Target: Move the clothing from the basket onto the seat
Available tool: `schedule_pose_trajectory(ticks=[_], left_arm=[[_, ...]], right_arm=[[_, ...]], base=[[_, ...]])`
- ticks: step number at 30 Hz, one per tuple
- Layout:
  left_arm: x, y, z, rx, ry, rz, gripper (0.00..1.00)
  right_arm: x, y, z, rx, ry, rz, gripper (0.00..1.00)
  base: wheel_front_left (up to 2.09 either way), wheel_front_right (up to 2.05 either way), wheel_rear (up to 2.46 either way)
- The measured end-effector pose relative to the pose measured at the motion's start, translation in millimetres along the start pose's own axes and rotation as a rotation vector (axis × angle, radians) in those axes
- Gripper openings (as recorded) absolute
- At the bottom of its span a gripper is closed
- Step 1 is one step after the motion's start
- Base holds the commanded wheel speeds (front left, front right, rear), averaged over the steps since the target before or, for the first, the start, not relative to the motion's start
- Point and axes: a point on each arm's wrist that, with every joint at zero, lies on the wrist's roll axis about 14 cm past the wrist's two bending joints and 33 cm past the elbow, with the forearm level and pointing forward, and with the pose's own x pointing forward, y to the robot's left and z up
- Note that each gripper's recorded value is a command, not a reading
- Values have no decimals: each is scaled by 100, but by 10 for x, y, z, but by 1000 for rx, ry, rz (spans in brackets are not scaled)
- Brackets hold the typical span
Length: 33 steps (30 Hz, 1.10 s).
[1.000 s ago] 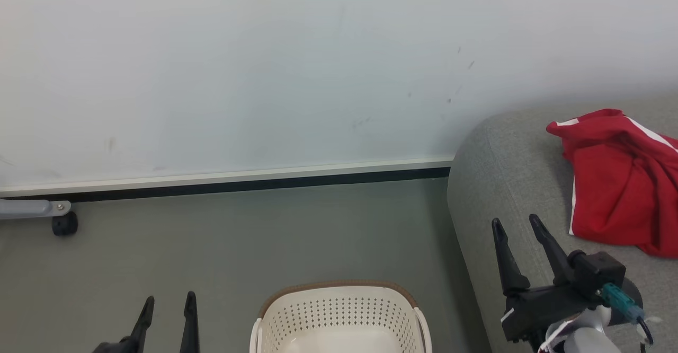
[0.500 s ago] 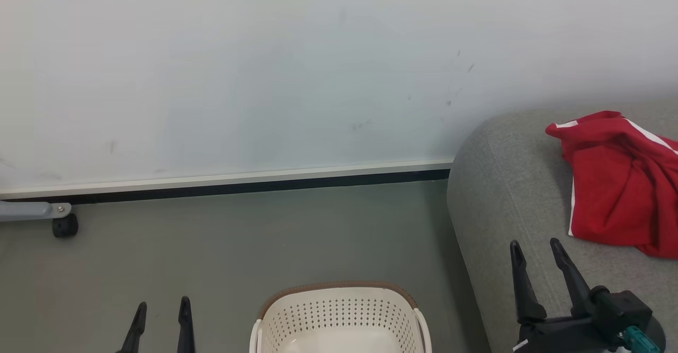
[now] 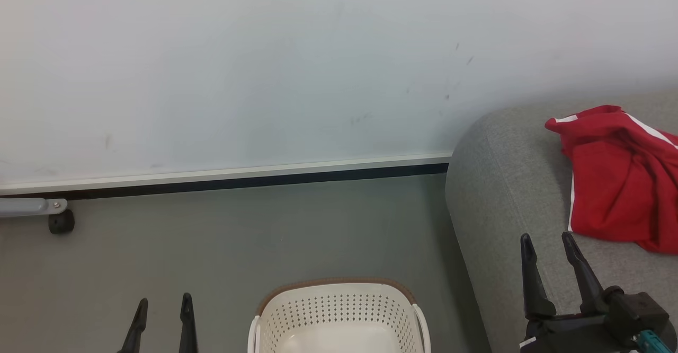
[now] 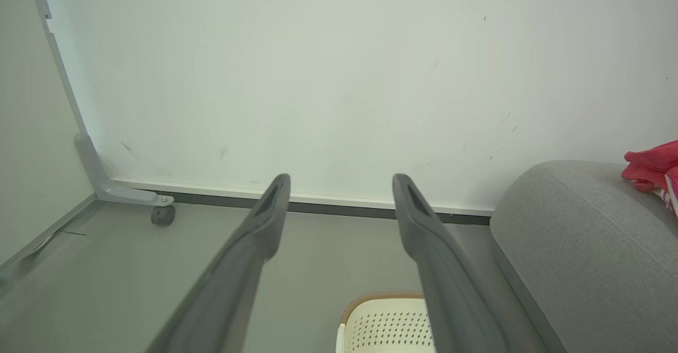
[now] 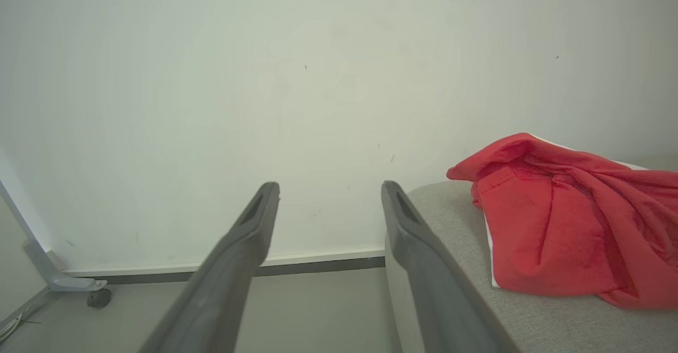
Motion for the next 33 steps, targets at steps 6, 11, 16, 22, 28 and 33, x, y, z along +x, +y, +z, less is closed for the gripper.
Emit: schedule_pose_trajectory(ticks=[6, 11, 16, 22, 28, 33], left_arm=[[3, 7, 4, 0, -1, 3, 100], [3, 16, 9, -1, -3, 8, 100], [3, 18, 10, 1, -4, 10, 100], [-49, 30, -150, -2, 46, 20, 0], [-61, 64, -222, -39, 80, 34, 0], [-47, 98, -257, -111, 102, 54, 0]], right_arm=[[14, -13, 28, 0, -9, -5, 100], [5, -15, 29, 2, -10, -7, 100], [7, -11, 27, 3, -9, -6, 100], [-85, -11, -188, 15, 59, -21, 0], [-106, -69, -263, 58, 90, -45, 0], [-98, -125, -310, 127, 116, -73, 0]], base=[[0, 0, 0], [0, 0, 0], [0, 0, 0], [0, 0, 0], [0, 0, 0], [0, 0, 0]])
